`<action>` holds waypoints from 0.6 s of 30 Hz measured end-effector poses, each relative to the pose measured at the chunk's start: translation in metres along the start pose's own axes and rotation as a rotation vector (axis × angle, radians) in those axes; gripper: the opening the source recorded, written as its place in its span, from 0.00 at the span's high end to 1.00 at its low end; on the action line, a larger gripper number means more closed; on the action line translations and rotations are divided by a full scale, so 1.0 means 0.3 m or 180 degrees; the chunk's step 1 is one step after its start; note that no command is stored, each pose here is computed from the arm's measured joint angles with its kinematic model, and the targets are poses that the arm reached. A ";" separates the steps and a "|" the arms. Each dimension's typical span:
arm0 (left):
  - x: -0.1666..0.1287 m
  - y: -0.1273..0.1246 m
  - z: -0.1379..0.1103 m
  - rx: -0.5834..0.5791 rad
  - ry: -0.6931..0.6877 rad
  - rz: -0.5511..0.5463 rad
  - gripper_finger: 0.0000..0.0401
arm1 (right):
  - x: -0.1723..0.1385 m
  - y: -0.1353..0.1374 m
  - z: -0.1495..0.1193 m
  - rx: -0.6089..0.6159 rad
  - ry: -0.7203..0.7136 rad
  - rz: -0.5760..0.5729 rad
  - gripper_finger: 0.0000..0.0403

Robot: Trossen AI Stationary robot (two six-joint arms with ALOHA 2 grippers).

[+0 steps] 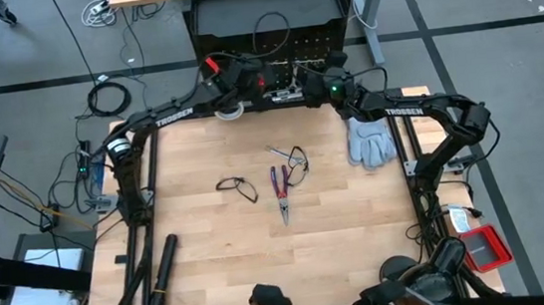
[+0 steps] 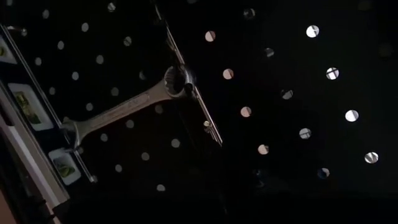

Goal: Hang tools onto peg board
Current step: Assemble the black pegboard

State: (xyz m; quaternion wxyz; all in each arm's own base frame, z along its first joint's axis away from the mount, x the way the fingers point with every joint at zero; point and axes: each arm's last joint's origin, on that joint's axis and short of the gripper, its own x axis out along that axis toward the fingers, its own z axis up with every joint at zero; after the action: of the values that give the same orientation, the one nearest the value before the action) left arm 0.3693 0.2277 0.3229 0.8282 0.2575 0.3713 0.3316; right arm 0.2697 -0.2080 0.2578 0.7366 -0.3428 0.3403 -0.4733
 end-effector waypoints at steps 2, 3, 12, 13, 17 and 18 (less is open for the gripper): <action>-0.016 -0.032 -0.016 -0.0043 -0.0027 -0.0070 0.73 | 0.002 -0.003 -0.002 0.0004 0.0006 -0.0014 0.99; -0.023 -0.051 -0.024 -0.0069 -0.0071 -0.0089 0.74 | 0.004 -0.006 -0.003 0.0016 0.0010 -0.0039 0.99; -0.111 -0.229 -0.158 -0.0328 -0.0531 -0.0073 0.81 | 0.016 -0.032 -0.009 0.0169 -0.0020 -0.0183 0.98; -0.121 -0.246 -0.179 -0.0373 -0.0525 -0.0098 0.81 | 0.016 -0.031 -0.009 0.0164 -0.0038 -0.0164 0.97; -0.160 -0.273 -0.228 -0.0716 -0.0568 -0.0127 0.81 | 0.017 -0.022 -0.012 0.0114 -0.0097 -0.0005 0.94; -0.165 -0.279 -0.242 -0.0781 -0.0541 -0.0151 0.81 | 0.017 -0.018 -0.013 0.0100 -0.0111 0.0043 0.93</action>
State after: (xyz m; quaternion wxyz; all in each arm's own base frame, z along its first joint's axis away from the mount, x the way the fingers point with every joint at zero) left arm 0.3173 0.1498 0.2458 0.8894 0.1727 0.2625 0.3319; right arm 0.2656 -0.2152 0.2594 0.7509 -0.3371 0.3223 -0.4676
